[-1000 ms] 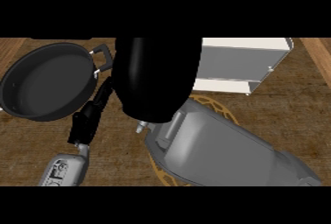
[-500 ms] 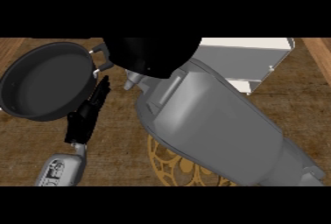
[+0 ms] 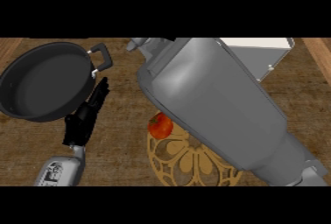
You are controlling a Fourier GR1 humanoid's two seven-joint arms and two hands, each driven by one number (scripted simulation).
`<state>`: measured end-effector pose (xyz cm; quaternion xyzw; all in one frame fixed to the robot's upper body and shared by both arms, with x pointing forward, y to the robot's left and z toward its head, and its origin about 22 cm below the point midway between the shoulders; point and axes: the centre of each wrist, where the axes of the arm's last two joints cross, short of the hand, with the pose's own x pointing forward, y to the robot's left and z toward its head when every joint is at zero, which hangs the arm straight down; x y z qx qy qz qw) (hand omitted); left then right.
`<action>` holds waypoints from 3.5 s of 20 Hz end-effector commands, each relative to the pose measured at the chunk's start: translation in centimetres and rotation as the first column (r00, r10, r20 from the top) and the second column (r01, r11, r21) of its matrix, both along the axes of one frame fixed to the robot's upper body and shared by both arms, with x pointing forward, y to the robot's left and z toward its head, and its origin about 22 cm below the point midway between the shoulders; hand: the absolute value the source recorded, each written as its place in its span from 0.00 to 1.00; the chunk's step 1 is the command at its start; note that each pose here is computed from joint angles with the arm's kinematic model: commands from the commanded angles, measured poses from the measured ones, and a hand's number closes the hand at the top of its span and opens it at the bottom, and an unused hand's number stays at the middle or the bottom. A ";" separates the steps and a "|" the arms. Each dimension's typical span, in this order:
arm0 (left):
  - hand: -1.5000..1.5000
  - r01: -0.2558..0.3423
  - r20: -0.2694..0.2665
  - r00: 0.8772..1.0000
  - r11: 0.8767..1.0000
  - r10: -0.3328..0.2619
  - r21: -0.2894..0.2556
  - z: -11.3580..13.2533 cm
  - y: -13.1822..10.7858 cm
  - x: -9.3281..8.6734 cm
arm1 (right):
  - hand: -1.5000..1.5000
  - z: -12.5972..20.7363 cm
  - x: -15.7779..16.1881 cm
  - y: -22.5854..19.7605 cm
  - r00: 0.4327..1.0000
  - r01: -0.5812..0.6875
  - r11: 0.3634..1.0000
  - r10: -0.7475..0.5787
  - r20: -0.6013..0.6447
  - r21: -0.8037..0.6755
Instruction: Pick the sweet potato from the placemat and place it in the tiered shelf
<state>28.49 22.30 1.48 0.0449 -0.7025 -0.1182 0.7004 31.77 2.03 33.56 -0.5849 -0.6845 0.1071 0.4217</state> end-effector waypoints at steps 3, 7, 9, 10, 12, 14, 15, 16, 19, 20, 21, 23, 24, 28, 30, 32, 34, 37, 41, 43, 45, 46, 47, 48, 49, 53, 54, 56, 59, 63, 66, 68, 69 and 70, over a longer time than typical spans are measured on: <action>0.50 0.009 -0.003 1.000 1.000 -0.009 -0.008 0.7 0.8 -1.0 | 1.00 -0.6 2.8 -1.0 0.984 0.177 0.983 -0.175 -0.037 0.040; 0.50 0.002 0.016 1.000 1.000 -0.002 -0.014 0.3 -0.2 -0.6 | 1.00 -3.0 5.2 -0.7 0.993 0.115 0.989 -0.118 -0.029 -0.093; 0.50 0.011 -0.002 1.000 1.000 -0.011 0.009 1.8 1.7 -1.4 | 1.00 -4.3 5.8 -1.8 0.994 0.109 0.992 -0.109 -0.008 -0.064; 0.50 0.022 0.026 0.999 1.000 -0.022 0.010 -0.3 -1.1 -1.1 | 1.00 -3.9 6.6 -1.0 0.994 0.111 0.993 -0.111 0.007 -0.044; 0.50 0.000 0.016 1.000 1.000 0.000 0.003 1.0 0.0 -0.1 | 1.00 -5.7 7.9 -4.4 0.986 0.167 0.984 -0.167 0.002 -0.054; 0.50 0.025 0.024 0.999 1.000 -0.025 0.001 0.4 -0.9 -0.5 | 1.00 -2.7 6.0 -4.0 0.991 0.014 0.977 -0.042 0.129 0.215; 0.50 0.016 0.010 1.000 1.000 -0.016 -0.010 -0.6 -2.2 -0.7 | 1.00 -3.2 6.7 -4.7 0.989 0.018 0.977 -0.049 0.142 0.214; 0.50 0.023 0.024 0.999 1.000 -0.023 0.007 0.2 0.2 -0.6 | 1.00 -3.7 6.7 -4.2 0.990 -0.004 0.972 -0.029 0.140 0.235; 0.50 0.007 0.019 1.000 1.000 -0.007 -0.009 0.2 -1.6 0.2 | 1.00 -3.8 7.8 -6.0 0.990 -0.020 0.975 -0.012 0.144 0.220; 0.50 0.008 0.023 1.000 1.000 -0.008 -0.005 0.6 -0.4 0.1 | 1.00 -5.6 8.2 -5.4 0.993 -0.017 0.968 -0.013 0.119 0.249; 0.50 0.011 0.013 1.000 1.000 -0.011 0.005 0.2 0.8 0.4 | 1.00 -5.9 9.4 -6.5 0.991 -0.003 0.973 -0.029 0.132 0.231; 0.50 -0.003 0.014 1.000 1.000 0.004 -0.006 1.6 -0.1 0.3 | 1.00 -5.3 8.4 -6.1 0.988 -0.018 0.969 -0.020 0.152 0.246; 0.50 0.014 0.016 1.000 1.000 -0.014 -0.007 -1.3 -0.9 -1.1 | 1.00 -5.3 9.0 -6.2 0.992 -0.019 0.972 -0.011 0.124 0.234; 0.50 0.026 0.018 1.000 1.000 -0.026 -0.002 0.4 -1.1 -0.9 | 1.00 -6.6 10.8 -10.6 0.988 -0.007 0.968 -0.032 0.154 0.252; 0.50 -0.001 0.009 1.000 1.000 0.001 -0.001 0.0 -0.1 -0.5 | 1.00 -7.9 11.1 -9.8 0.964 0.264 0.956 -0.267 0.005 0.131; 0.50 -0.010 0.010 1.000 1.000 0.010 0.002 0.6 -1.2 0.6 | 0.00 -8.8 10.4 -9.0 0.957 0.283 0.943 -0.290 0.014 0.178; 0.50 -0.039 0.011 0.999 0.999 0.039 0.001 -0.7 -0.3 0.7 | 0.00 -7.6 10.1 -10.1 0.953 0.298 0.936 -0.303 0.000 0.186; 0.50 -0.028 -0.001 1.000 0.999 0.028 -0.017 0.0 1.8 0.4 | 0.00 -7.9 9.4 -10.7 0.956 0.288 0.932 -0.294 -0.007 0.220; 0.50 -0.006 0.008 1.000 1.000 0.006 -0.002 0.1 0.0 -1.3 | 0.00 -6.7 7.9 -11.8 0.966 0.221 0.918 -0.253 0.057 0.330; 0.50 -0.012 0.014 1.000 1.000 0.012 0.006 1.1 0.0 0.4 | 0.00 -5.7 7.1 -9.3 0.979 0.155 0.915 -0.194 0.069 0.372; 0.50 0.012 0.018 1.000 1.000 -0.012 -0.012 -0.5 0.2 -0.6 | 0.00 -5.6 7.5 -11.7 0.975 0.154 0.897 -0.205 0.081 0.413; 0.50 0.002 0.022 1.000 1.000 -0.002 -0.016 0.1 -0.3 -1.1 | 0.00 -6.5 8.4 -11.0 0.978 0.134 0.909 -0.185 0.094 0.395; 0.50 -0.004 0.012 1.000 1.000 0.004 -0.006 -0.7 -0.3 -0.4 | 0.00 -4.5 8.0 -12.4 0.984 0.101 0.913 -0.150 0.096 0.394; 0.50 -0.004 0.015 1.000 1.000 0.004 -0.006 1.5 0.6 0.7 | 0.00 -5.8 7.9 -11.7 0.983 0.118 0.897 -0.168 0.080 0.427; 0.50 -0.017 0.014 1.000 1.000 0.016 0.012 0.0 1.2 -0.4 | 0.00 -4.9 7.1 -10.6 0.991 0.079 0.909 -0.115 0.065 0.409; 0.50 -0.003 0.005 1.000 1.000 0.003 0.011 0.3 1.1 -0.7 | 0.00 -2.3 5.2 -11.1 0.979 0.051 0.876 -0.138 0.148 0.479; 0.50 -0.003 0.011 1.000 1.000 0.003 0.003 -1.7 0.2 -1.8 | 0.00 -4.4 5.9 -11.0 0.973 0.033 0.865 -0.142 0.181 0.501; 0.50 0.009 0.017 1.000 1.000 -0.009 -0.002 -1.3 -0.4 -1.3 | 0.00 -2.0 5.3 -12.3 0.948 -0.010 0.822 -0.173 0.267 0.570; 0.50 -0.029 0.013 0.999 1.000 0.029 0.003 0.3 -0.8 -0.3 | 0.00 2.0 3.3 -14.4 0.915 -0.042 0.766 -0.229 0.333 0.641; 0.50 -0.022 0.000 1.000 1.000 0.022 -0.001 0.1 0.3 -1.0 | 0.00 3.8 0.5 -15.7 0.896 0.045 0.726 -0.333 0.294 0.686; 0.50 -0.046 -0.009 0.999 0.999 0.046 0.000 -0.2 2.2 -1.3 | 0.00 3.0 -1.4 -19.3 0.908 0.100 0.682 -0.360 0.214 0.724; 0.50 -0.050 -0.016 0.999 0.999 0.050 -0.006 0.1 2.0 -0.7 | 0.00 2.8 -2.5 -20.6 0.923 0.157 0.653 -0.365 0.126 0.741; 0.50 -0.052 -0.017 0.999 0.999 0.052 0.002 -0.9 1.4 -1.2 | 0.00 2.9 -3.3 -21.4 0.932 0.164 0.662 -0.346 0.105 0.731; 0.50 -0.043 -0.020 0.999 0.999 0.043 -0.003 -0.5 1.0 -2.1 | 0.00 2.6 -3.9 -22.6 0.924 0.201 0.655 -0.374 0.081 0.728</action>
